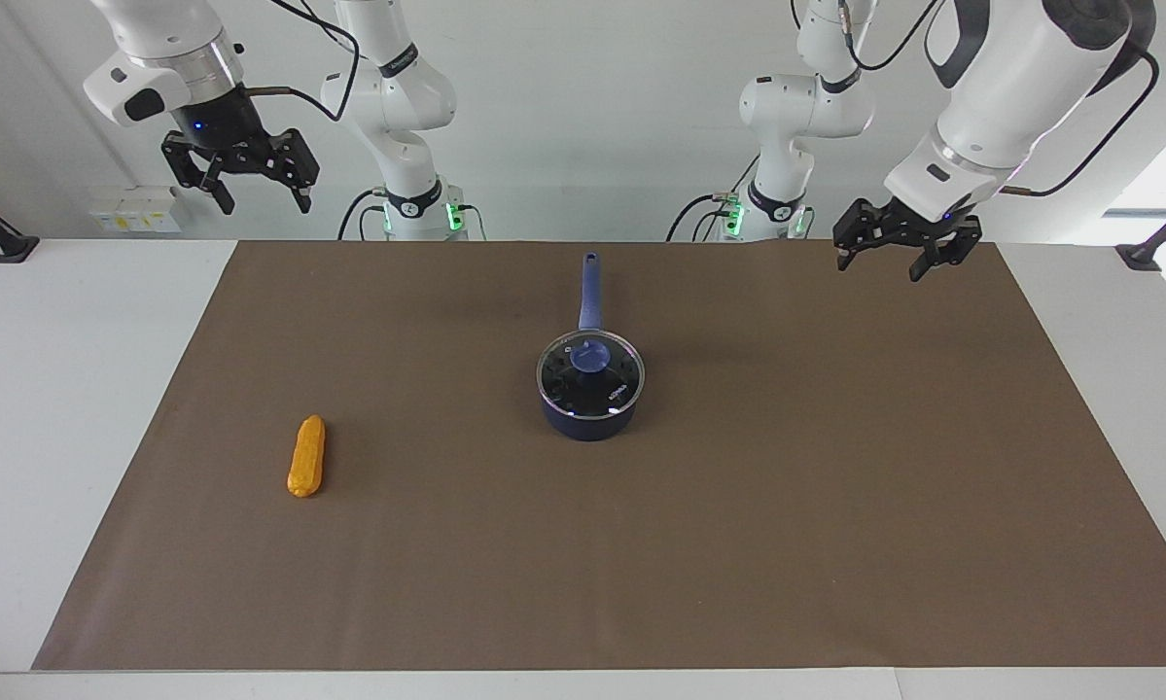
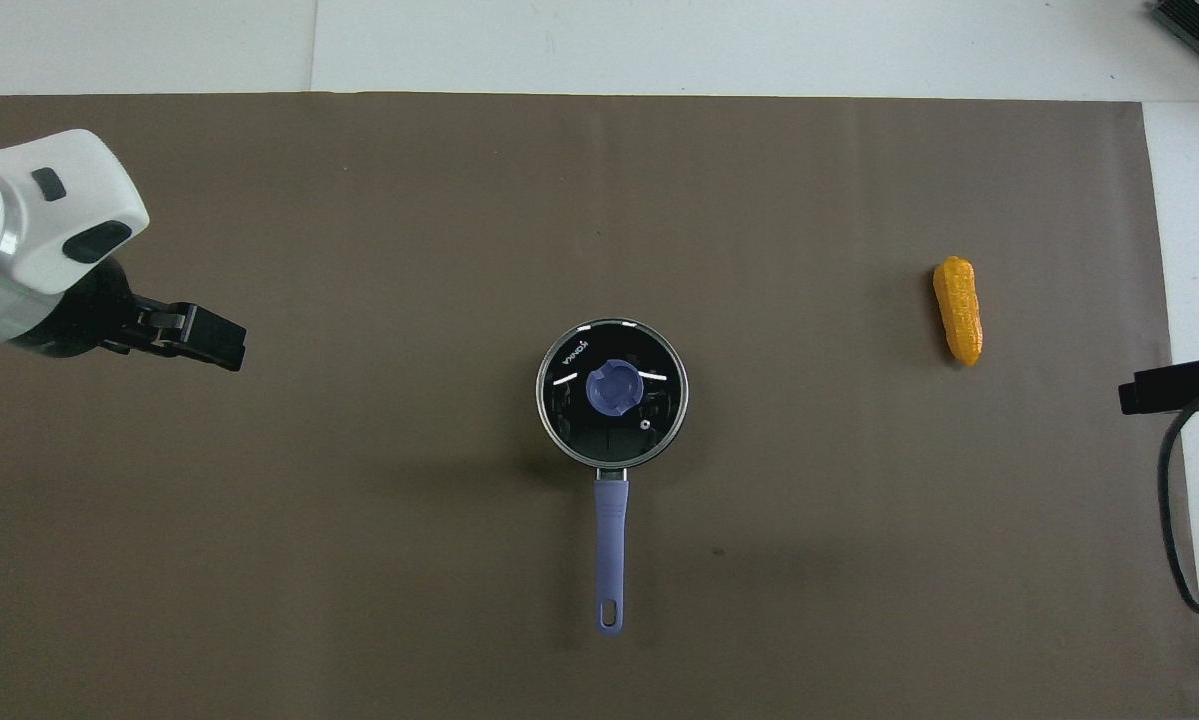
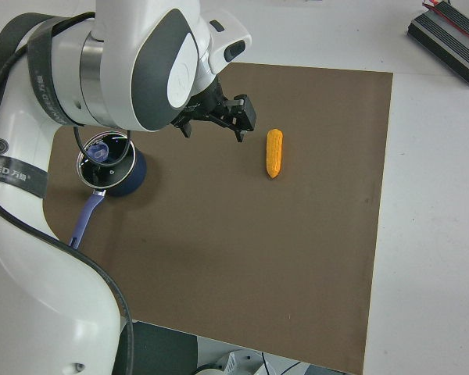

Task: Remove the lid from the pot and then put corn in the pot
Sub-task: 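Reach the left gripper to the lid knob while the right gripper reaches the corn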

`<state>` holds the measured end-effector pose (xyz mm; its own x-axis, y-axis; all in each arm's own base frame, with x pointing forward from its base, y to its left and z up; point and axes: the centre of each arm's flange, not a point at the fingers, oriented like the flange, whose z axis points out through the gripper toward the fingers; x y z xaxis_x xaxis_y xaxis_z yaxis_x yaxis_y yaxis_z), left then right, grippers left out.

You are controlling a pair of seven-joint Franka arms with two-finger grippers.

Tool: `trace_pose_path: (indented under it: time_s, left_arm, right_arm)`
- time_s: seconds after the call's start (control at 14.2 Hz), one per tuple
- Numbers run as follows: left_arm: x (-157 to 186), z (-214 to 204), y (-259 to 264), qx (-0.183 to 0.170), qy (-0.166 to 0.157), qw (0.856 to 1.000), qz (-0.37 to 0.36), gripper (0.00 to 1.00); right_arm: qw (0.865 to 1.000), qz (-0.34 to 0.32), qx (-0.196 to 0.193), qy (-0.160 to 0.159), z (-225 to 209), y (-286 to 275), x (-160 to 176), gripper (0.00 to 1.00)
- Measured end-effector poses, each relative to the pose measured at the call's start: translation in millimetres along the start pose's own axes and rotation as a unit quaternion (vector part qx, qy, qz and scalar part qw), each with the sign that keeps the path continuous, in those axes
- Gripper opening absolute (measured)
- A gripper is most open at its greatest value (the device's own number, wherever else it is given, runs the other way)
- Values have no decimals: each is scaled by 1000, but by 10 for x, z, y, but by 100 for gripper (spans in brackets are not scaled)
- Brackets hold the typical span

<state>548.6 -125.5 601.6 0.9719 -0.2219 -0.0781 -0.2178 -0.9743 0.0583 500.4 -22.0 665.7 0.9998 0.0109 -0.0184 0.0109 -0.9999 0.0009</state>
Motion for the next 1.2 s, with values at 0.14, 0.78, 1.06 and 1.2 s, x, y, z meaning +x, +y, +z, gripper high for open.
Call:
trace_pose_path:
  time_s: [0.14, 0.78, 1.06, 1.2]
  left_arm:
    - [61, 122, 179, 1, 3, 1000, -5, 100]
    - [382, 777, 1102, 3, 26, 999, -23, 100]
    - [507, 1108, 1671, -4, 45, 996, -73, 100]
    - [565, 1294, 1921, -8, 54, 995, -89, 100]
  right_arm:
    - [1000, 0, 0, 0, 0, 2, 0, 100]
    - [1000, 1, 0, 3, 4, 10, 9, 100]
    - [999, 2, -3, 42, 358, 33, 308, 100]
    - [999, 2, -4, 49, 672, 40, 533, 100]
